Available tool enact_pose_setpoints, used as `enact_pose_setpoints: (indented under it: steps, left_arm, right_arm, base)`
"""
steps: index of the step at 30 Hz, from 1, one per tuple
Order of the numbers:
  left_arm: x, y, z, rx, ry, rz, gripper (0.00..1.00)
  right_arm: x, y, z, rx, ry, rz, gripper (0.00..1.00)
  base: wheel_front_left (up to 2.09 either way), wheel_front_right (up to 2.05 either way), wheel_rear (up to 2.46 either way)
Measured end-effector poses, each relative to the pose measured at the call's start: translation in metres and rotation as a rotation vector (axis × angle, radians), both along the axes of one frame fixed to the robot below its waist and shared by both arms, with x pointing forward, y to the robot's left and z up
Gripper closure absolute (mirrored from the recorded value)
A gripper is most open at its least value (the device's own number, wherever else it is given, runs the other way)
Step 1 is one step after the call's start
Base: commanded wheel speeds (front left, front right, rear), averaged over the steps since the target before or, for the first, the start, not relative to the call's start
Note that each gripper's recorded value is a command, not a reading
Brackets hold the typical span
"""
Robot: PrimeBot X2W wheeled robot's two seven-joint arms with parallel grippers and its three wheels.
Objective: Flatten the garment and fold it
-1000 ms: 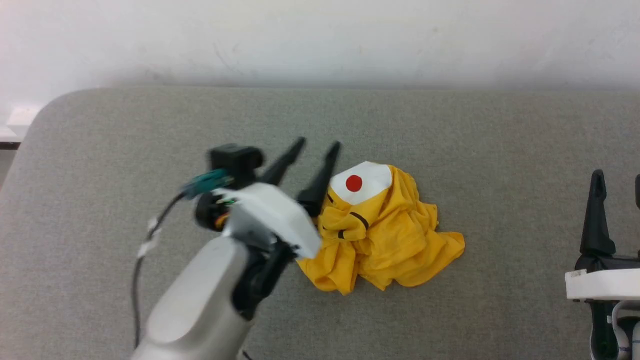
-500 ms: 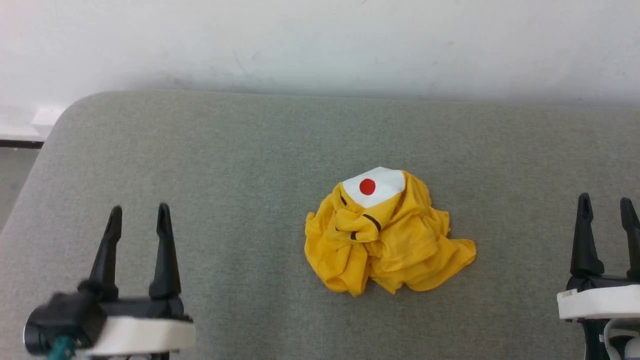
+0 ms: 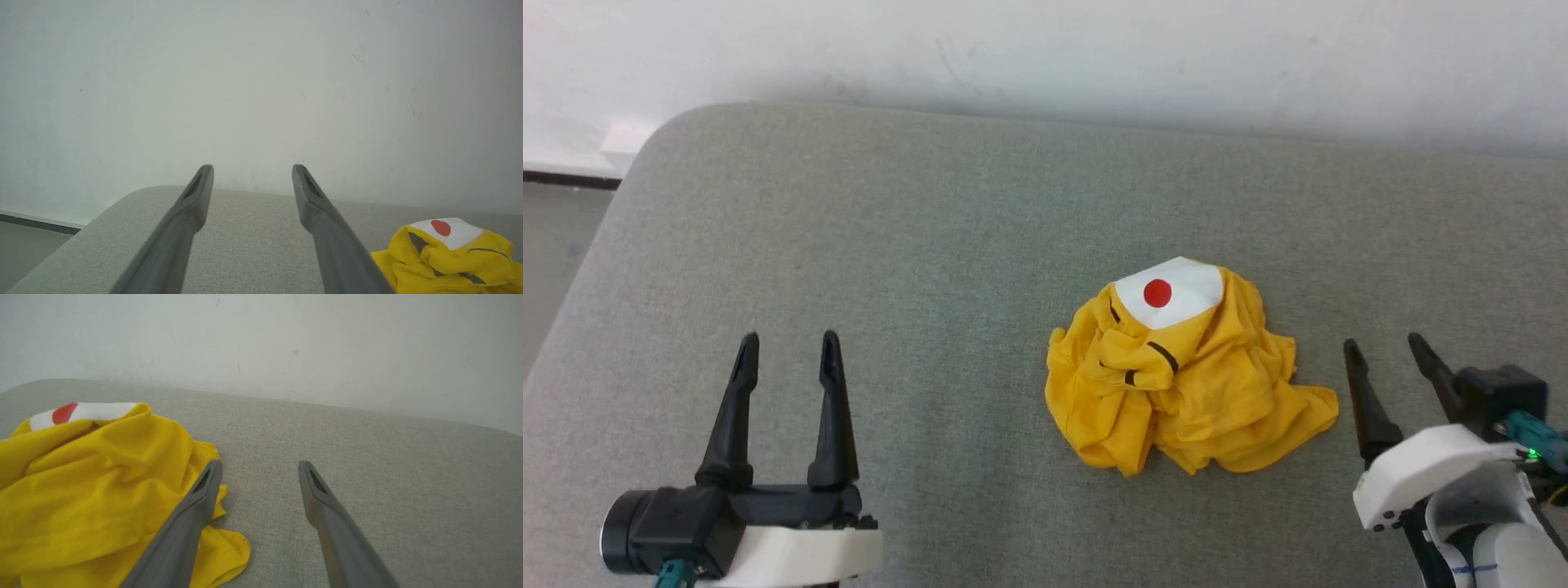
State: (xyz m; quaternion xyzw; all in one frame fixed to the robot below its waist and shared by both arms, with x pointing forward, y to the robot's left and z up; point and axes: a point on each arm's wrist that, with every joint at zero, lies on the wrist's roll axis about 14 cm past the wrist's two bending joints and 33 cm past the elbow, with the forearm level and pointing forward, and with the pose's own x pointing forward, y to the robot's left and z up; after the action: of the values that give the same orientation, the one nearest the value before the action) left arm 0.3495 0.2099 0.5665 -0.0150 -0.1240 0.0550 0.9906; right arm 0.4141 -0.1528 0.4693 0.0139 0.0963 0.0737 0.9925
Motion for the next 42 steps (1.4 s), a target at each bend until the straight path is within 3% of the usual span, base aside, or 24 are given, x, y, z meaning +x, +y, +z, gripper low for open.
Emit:
enact_pose_setpoints:
  steps: [8, 13, 15, 22, 28, 32, 35, 38, 42]
  left_arm:
    - [0.008, 0.004, -0.014, -0.022, 0.035, 0.018, 0.0]
    - [0.008, 0.011, -0.023, -0.023, 0.061, 0.038, 0.0]
    - [0.007, 0.012, -0.024, -0.028, 0.065, 0.043, 0.0]
    - [0.009, 0.014, -0.027, -0.034, 0.071, 0.05, 0.0]
    - [0.012, 0.01, -0.023, -0.032, 0.053, 0.034, 0.0]
    - [0.013, 0.005, -0.017, -0.035, 0.034, 0.019, 0.0]
    - [0.013, 0.002, -0.018, -0.036, 0.034, 0.006, 0.0]
    - [0.012, 0.004, -0.02, -0.033, 0.041, 0.014, 0.0]
    - [0.009, 0.006, -0.025, -0.033, 0.061, 0.021, 0.0]
  right_arm:
    - [-0.012, 0.013, -0.071, -0.127, 0.365, 0.113, 0.0]
    - [-0.018, 0.028, -0.089, -0.151, 0.468, 0.182, 0.0]
    - [-0.017, 0.03, -0.091, -0.154, 0.49, 0.19, 1.0]
    - [-0.009, 0.032, -0.073, -0.14, 0.454, 0.186, 1.0]
    - [0.048, -0.017, 0.03, -0.215, 0.115, 0.066, 1.0]
    - [0.05, -0.078, 0.069, -0.248, 0.035, -0.107, 1.0]
    - [0.029, -0.129, 0.059, -0.259, 0.098, -0.255, 1.0]
    - [-0.008, -0.175, 0.019, -0.279, 0.244, -0.39, 1.0]
    - [-0.049, -0.191, -0.026, -0.268, 0.4, -0.459, 1.0]
  base:
    - [0.0, 0.0, 0.0]
    - [0.0, 0.0, 0.0]
    - [0.0, 0.0, 0.0]
    - [0.0, 0.0, 0.0]
    - [0.0, 0.0, 0.0]
    - [0.0, 0.0, 0.0]
    - [0.0, 0.0, 0.0]
    - [0.0, 0.0, 0.0]
    - [0.0, 0.0, 0.0]
